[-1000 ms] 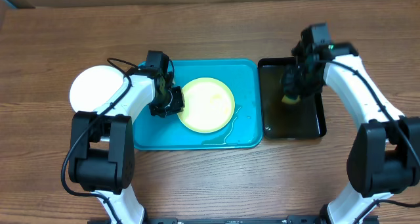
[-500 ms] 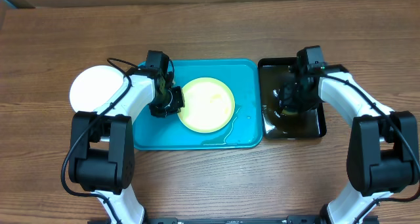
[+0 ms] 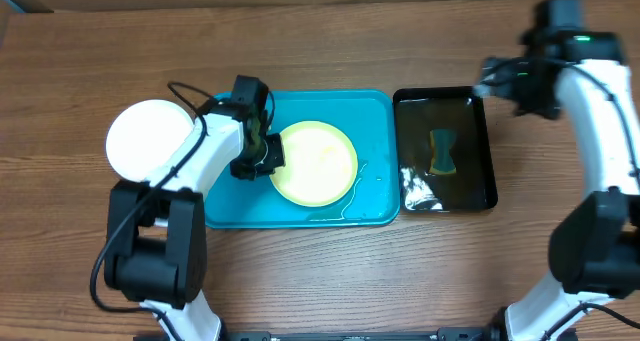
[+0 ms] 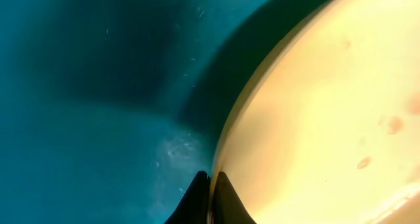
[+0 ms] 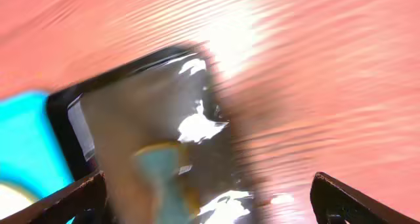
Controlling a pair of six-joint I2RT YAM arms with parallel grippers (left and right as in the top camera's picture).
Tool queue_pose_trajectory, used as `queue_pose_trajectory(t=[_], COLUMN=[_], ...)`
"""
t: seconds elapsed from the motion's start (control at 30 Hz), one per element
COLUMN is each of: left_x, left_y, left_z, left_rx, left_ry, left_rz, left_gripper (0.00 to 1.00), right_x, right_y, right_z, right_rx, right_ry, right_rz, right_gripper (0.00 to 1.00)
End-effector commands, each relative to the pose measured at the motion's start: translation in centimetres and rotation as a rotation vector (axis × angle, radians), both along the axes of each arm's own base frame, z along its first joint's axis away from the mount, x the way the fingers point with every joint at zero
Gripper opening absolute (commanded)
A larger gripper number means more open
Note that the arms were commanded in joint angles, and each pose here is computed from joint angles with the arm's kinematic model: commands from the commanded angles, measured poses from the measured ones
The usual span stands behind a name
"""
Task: Clean dirty plates on tray and stack at the side
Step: 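Lift the yellow plate with the left gripper and tip it over the black tray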
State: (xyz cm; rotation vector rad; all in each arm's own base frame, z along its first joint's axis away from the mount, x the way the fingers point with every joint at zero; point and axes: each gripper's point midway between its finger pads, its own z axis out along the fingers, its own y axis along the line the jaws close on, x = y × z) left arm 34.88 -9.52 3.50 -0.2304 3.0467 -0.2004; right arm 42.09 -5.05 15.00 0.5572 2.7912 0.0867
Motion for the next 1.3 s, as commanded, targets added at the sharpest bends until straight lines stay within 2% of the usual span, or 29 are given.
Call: queue_pose_trajectory(t=[0.0,0.3,0.53,0.73,0.97,1.17,1.27], left_x=[3.2,7.2,8.0,7.1,4.2,2.8,2.6], left_y=[-0.8,-7.3,-11.6,-15.7,-21.3,-23.4,-23.5], left_z=[6.2,15.8,18.9,20.8,22.4,22.6,22.4], left_rx=[0.067,0.096,0.171,0.419,0.729,0.991,1.066], left_ry=[-0.189,-0.485,-0.674,-0.858,-1.022,-1.060,-1.057], left_rz=[0.001,-0.079,-0.158,-0.278,-0.472,-0.563,-0.555], left_gripper=[0.04,0.04,0.04,0.04,0.04,0.04,0.04], right_x=[-0.8,-3.6,-4.5,-4.5,-4.5,-4.5,-4.5], right_y=[-5.0,-13.1,-14.8,-14.8,-14.8,-14.8,-14.8], right_z=[0.9,0.9,0.9,0.9,0.9,0.9,0.9], right_rx=[-0.019,-0.021,-0.022,-0.022,-0.022,-0.022,-0.022], right_ry=[-0.018,-0.016,-0.016,-0.015,-0.016,-0.016,-0.016], right_rz=[-0.132,-0.333,-0.380,-0.380,-0.380,-0.380,-0.380], right_gripper=[1.00,1.00,1.00,1.00,1.00,1.00,1.00])
